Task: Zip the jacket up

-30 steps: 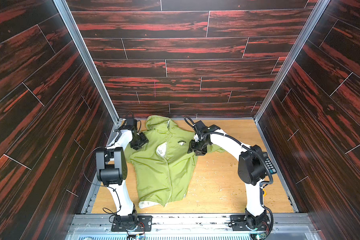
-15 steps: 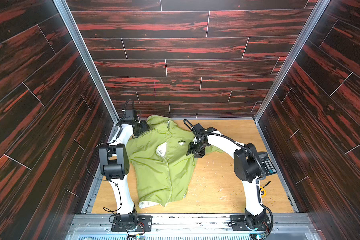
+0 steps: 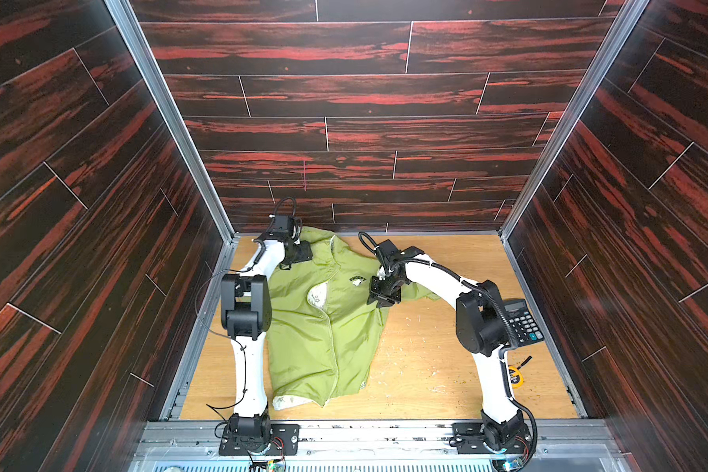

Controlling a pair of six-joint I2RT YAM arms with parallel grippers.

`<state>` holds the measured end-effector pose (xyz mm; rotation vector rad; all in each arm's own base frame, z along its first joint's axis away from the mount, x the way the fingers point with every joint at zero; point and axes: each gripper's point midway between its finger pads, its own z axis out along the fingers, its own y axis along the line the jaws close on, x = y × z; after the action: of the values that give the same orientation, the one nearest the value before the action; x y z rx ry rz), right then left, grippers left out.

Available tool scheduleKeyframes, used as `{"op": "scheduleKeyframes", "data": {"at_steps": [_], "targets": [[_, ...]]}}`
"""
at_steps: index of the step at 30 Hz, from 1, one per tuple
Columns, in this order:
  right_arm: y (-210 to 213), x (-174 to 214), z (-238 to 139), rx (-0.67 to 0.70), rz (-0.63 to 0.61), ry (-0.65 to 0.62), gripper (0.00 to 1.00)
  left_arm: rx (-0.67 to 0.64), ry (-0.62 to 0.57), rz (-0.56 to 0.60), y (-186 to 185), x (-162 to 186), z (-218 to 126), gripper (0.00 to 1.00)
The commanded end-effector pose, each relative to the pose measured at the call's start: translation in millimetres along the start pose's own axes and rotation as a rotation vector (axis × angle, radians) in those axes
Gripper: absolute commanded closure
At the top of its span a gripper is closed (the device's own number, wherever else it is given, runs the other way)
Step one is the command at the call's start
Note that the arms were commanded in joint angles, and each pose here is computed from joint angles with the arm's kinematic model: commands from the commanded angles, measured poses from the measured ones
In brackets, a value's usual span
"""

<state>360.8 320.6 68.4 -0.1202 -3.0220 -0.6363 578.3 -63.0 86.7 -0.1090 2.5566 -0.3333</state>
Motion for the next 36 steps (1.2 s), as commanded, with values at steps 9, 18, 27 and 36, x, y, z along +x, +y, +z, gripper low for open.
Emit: {"op": "scheduleKeyframes", "data": {"at_steps": [9, 18, 27, 36], "targets": [[-1, 0, 14, 0.020, 0.023, 0.047, 1.00, -0.149, 0.032, 0.028, 16, -2, -4, 1.00], [-12, 0, 4, 0.029, 0.060, 0.008, 1.00, -0.202, -0.077, -0.074, 37, -36, -39, 1.00], [-30, -3, -24, 0.029, 0.105, -0.065, 1.00, -0.221, -0.135, -0.193, 75, -53, -64, 1.00], [-47, -8, -57, 0.048, 0.151, -0.144, 1.00, -0.268, -0.162, -0.255, 93, -64, -76, 1.00]]}}
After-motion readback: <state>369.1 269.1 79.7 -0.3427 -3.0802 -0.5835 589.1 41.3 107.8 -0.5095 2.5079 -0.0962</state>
